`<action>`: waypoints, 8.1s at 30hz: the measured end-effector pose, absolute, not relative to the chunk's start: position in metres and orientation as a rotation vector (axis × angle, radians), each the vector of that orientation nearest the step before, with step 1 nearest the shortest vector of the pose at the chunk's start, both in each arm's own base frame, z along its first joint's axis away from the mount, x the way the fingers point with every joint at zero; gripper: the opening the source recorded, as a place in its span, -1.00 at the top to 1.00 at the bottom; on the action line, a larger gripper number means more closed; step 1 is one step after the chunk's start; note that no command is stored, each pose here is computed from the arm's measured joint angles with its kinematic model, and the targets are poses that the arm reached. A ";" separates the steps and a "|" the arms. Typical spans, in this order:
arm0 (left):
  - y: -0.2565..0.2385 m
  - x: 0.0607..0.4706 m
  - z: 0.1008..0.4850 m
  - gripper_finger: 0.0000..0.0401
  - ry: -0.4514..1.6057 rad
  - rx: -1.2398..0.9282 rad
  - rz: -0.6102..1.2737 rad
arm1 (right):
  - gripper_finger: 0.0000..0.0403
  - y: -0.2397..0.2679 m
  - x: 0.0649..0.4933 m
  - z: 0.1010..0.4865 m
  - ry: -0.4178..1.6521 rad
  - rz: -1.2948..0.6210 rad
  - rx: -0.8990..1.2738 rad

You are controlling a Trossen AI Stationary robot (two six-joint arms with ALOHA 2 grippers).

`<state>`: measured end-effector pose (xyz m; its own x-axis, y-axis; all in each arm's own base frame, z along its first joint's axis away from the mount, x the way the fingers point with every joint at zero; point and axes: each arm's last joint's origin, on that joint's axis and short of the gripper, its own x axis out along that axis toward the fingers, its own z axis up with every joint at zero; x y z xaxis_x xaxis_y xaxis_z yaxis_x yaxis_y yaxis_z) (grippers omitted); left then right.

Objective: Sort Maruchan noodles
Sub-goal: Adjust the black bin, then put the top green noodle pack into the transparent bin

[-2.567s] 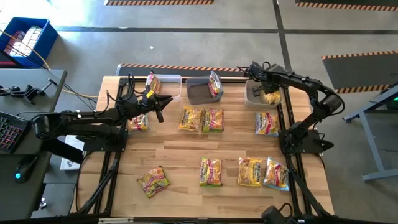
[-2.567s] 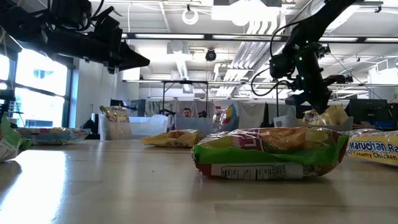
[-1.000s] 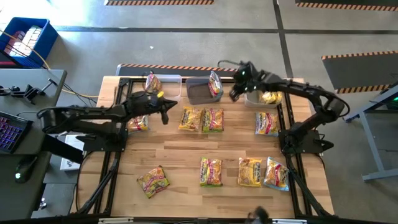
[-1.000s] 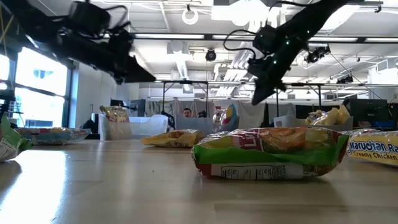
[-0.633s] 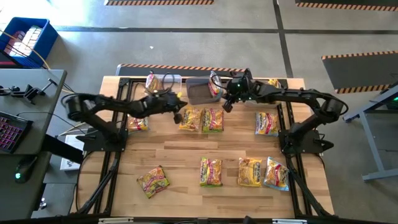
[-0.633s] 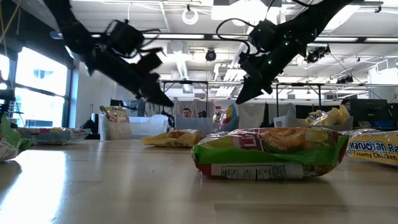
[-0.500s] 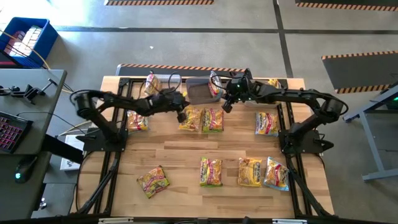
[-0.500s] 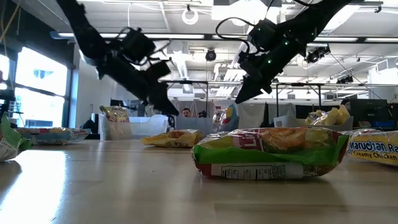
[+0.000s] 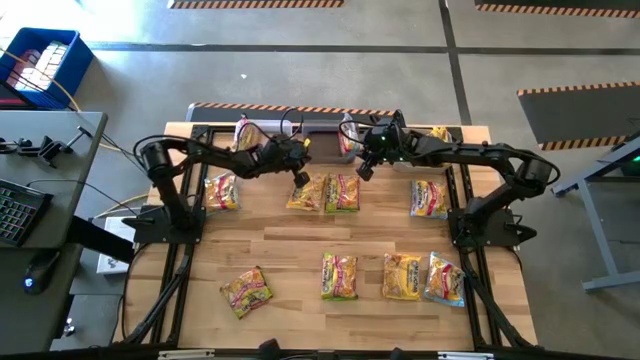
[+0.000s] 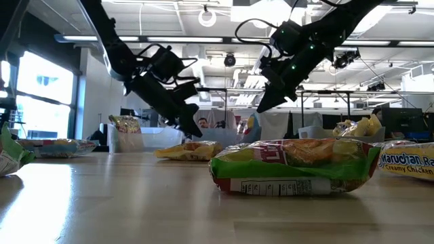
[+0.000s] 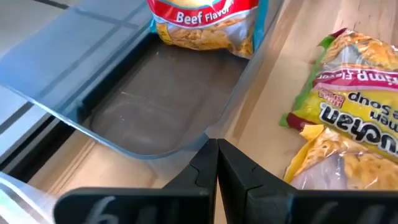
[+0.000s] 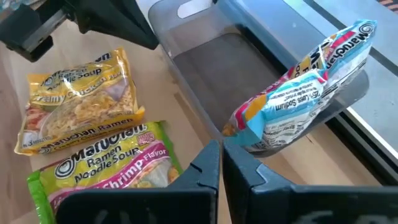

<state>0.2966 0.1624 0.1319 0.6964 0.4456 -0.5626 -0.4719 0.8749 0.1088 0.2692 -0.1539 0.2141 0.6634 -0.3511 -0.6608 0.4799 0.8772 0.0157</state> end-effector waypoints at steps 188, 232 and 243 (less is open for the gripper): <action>0.076 0.227 0.214 -0.12 -0.206 -1.103 0.052 | 0.79 0.018 0.370 0.243 0.489 -0.655 -1.006; 0.150 0.191 0.219 0.83 0.013 -0.746 0.250 | 0.32 -0.029 0.367 0.223 0.503 -0.609 -0.540; 0.163 0.172 0.296 0.83 0.507 -0.473 0.577 | 0.97 -0.091 0.361 0.219 0.459 -0.361 -0.305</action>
<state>0.1717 0.1628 0.2955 0.7246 0.3900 -0.5683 -0.6138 0.7401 -0.2747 0.3609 -0.0906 0.2187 0.8355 -0.4029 -0.3738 0.2678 0.8924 -0.3633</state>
